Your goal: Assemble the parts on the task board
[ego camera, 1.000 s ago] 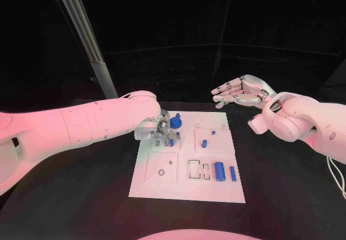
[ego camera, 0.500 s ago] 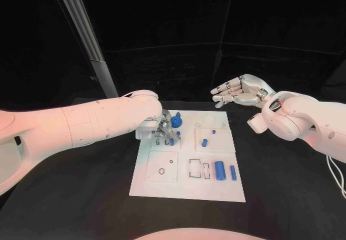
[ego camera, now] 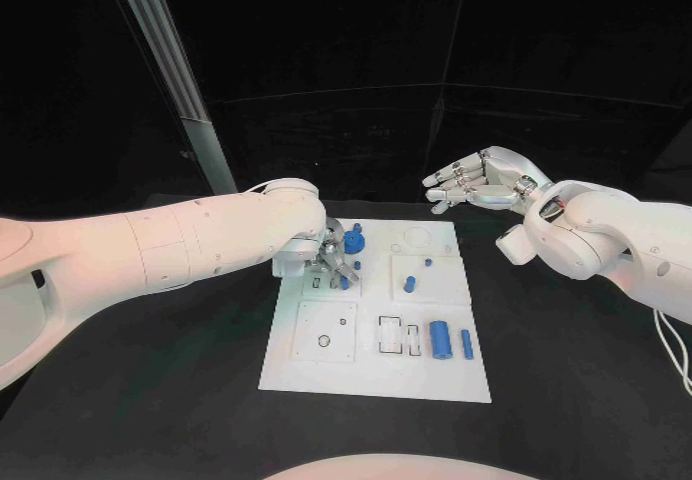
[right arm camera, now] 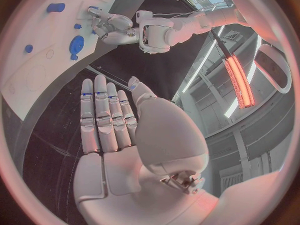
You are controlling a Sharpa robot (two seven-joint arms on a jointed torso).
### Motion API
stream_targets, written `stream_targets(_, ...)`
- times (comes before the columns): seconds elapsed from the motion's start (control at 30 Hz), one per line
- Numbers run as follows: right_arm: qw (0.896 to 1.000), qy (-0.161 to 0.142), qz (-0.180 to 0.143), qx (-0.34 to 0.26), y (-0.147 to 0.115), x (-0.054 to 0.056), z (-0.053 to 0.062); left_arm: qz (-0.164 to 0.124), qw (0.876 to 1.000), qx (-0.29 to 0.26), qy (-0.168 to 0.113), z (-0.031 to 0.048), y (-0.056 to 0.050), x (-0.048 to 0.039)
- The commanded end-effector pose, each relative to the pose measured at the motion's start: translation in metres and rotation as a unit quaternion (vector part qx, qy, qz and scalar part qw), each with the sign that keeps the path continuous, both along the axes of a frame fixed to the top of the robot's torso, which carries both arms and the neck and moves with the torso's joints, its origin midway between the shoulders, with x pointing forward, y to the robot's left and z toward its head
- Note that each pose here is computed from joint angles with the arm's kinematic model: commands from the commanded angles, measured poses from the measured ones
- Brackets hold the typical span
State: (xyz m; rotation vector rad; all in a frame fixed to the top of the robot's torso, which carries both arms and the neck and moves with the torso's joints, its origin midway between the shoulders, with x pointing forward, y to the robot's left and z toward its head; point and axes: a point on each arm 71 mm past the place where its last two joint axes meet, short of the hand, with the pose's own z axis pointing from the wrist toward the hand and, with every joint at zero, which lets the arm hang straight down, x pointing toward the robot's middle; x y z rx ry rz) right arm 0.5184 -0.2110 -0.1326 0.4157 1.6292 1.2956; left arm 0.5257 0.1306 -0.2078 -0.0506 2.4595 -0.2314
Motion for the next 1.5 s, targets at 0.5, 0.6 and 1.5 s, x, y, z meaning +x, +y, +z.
stream_targets(0.5, 1.000, -0.004, 0.000, 0.000, 0.001, 0.002, 0.001, -0.001, 1.000, -0.015, -0.012, 0.0019, 0.002, -0.0003)
stream_targets(0.6, 1.000, -0.003, -0.001, -0.001, 0.001, 0.003, 0.001, 0.004, 0.999, -0.029, -0.022, 0.0032, 0.006, -0.0020)
stream_targets(1.5, 1.000, 0.000, -0.008, -0.005, -0.008, 0.006, -0.001, 0.055, 0.982, -0.105, -0.149, -0.0077, 0.042, -0.0270)
